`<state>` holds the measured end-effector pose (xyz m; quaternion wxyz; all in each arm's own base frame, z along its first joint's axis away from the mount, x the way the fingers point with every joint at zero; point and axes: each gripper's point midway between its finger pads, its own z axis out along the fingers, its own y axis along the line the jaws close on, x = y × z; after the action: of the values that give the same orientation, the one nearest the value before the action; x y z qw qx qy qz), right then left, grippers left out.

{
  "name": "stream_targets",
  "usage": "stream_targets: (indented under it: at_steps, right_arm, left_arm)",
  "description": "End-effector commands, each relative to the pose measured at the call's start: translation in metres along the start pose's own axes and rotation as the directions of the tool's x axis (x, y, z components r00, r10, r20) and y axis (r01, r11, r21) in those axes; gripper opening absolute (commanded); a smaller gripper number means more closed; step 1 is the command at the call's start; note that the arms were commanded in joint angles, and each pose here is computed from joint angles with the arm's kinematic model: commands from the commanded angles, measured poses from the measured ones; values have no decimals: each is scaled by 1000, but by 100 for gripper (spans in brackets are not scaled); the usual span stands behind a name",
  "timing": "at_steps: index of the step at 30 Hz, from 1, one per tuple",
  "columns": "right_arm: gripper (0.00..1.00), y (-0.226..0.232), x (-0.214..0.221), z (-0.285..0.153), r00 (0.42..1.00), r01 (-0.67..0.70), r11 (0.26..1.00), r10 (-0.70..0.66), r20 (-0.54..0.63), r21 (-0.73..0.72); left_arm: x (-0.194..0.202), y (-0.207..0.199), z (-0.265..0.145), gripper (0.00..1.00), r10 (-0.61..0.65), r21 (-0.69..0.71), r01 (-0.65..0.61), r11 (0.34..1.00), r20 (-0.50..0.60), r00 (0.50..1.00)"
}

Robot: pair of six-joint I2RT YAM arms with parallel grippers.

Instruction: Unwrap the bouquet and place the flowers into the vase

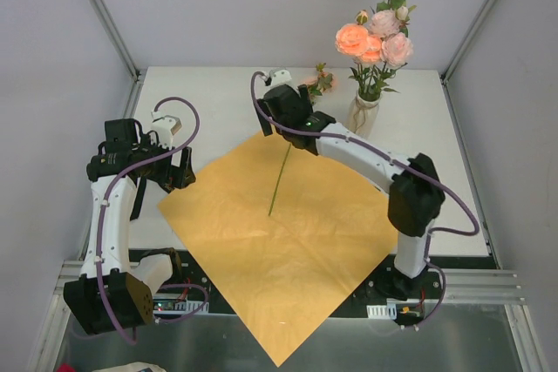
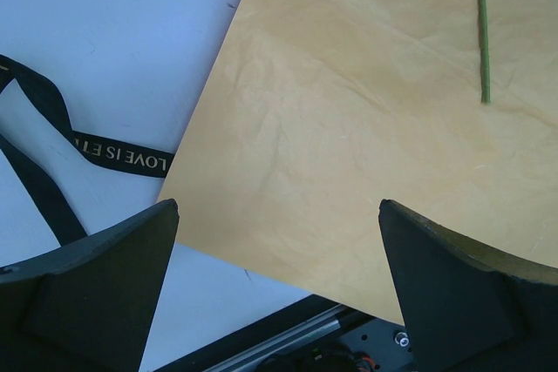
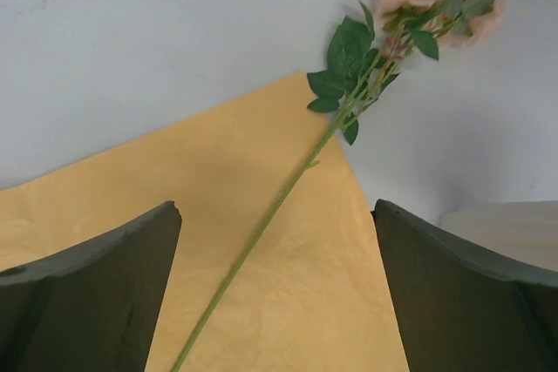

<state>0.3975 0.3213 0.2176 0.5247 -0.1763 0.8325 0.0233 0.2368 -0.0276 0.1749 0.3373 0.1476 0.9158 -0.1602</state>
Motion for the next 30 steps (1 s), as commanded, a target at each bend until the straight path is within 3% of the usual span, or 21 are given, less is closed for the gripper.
stream_targets:
  at_steps: [1, 6, 13, 30]
  right_arm:
    - [97, -7, 9, 15, 991, -51, 993, 63, -116, 109]
    - [100, 0, 33, 59, 970, -153, 987, 161, -181, 55]
    - [94, -23, 70, 109, 915, -222, 960, 266, -303, 172]
    - [73, -21, 114, 132, 861, -257, 935, 337, -381, 244]
  left_arm:
    - [-16, -8, -11, 99, 34, 17, -35, 999, 61, 998]
    - [-16, -8, -10, 99, 34, 24, -35, 999, 61, 998]
    - [-14, -7, -8, 99, 39, 29, -40, 999, 51, 998]
    - [-14, -8, -4, 99, 61, 51, -64, 997, 58, 996]
